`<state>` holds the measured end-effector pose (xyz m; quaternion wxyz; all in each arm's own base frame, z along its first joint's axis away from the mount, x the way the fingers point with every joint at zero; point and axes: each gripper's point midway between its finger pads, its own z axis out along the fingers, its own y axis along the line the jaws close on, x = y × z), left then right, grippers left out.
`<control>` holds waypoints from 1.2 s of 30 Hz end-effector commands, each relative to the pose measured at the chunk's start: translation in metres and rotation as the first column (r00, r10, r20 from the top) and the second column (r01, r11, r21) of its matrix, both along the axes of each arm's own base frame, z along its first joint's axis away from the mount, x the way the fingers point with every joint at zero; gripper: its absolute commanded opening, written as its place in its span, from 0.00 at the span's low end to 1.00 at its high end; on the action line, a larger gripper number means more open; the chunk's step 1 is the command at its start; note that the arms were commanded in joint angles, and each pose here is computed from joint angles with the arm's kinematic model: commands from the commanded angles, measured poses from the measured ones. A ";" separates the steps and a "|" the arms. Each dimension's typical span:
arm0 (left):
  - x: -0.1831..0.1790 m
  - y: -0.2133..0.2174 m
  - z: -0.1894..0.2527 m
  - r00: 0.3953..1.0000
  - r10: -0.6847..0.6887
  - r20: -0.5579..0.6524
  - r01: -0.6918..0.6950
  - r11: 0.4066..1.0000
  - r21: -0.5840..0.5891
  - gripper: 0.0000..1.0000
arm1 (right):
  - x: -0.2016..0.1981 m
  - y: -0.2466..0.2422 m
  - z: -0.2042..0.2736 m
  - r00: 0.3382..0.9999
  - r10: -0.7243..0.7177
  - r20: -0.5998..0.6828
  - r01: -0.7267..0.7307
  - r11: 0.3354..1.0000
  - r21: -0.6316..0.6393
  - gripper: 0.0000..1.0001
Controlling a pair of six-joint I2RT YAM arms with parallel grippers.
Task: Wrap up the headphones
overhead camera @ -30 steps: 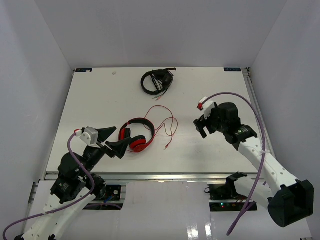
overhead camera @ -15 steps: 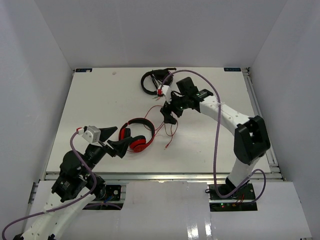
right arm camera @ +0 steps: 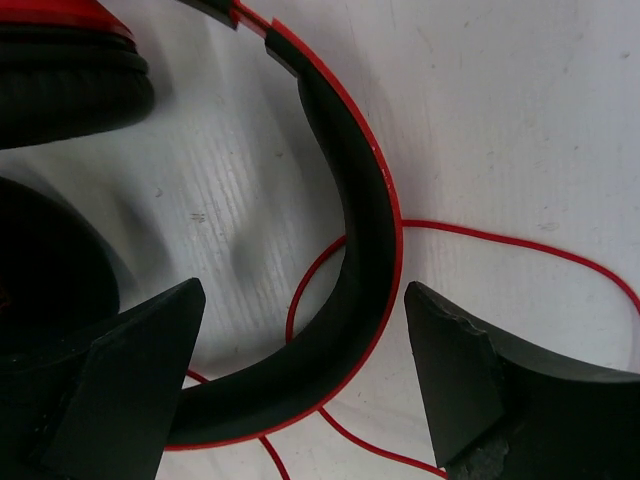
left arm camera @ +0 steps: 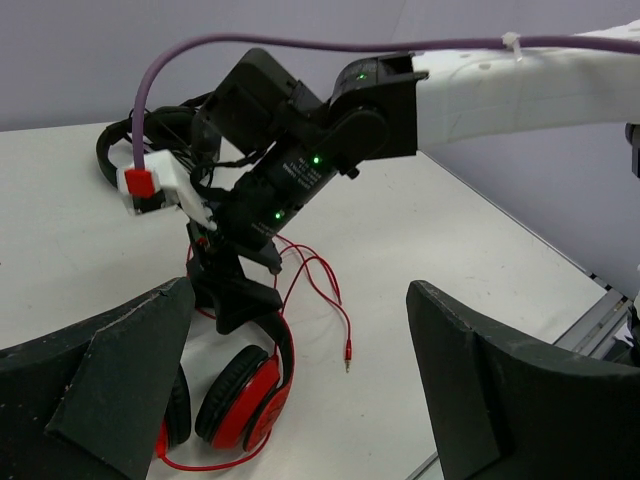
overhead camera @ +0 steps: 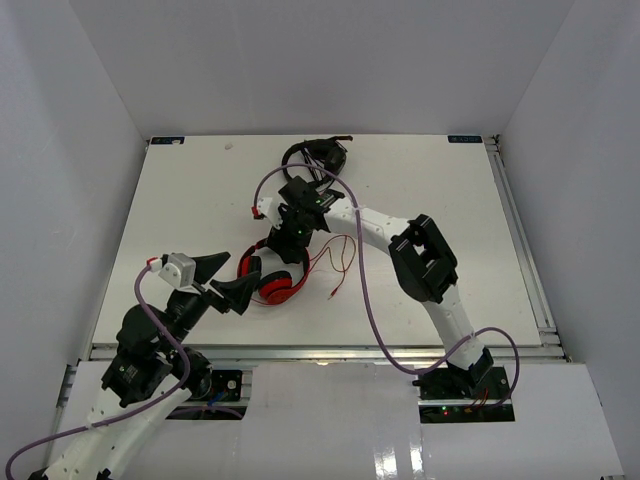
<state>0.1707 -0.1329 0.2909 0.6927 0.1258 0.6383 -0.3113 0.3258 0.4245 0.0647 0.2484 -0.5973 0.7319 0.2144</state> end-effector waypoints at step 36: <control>0.001 -0.011 -0.005 0.999 -0.047 -0.017 0.047 0.999 0.009 0.98 | 0.041 -0.069 0.147 0.959 -0.230 0.167 0.196 0.961 0.197 0.08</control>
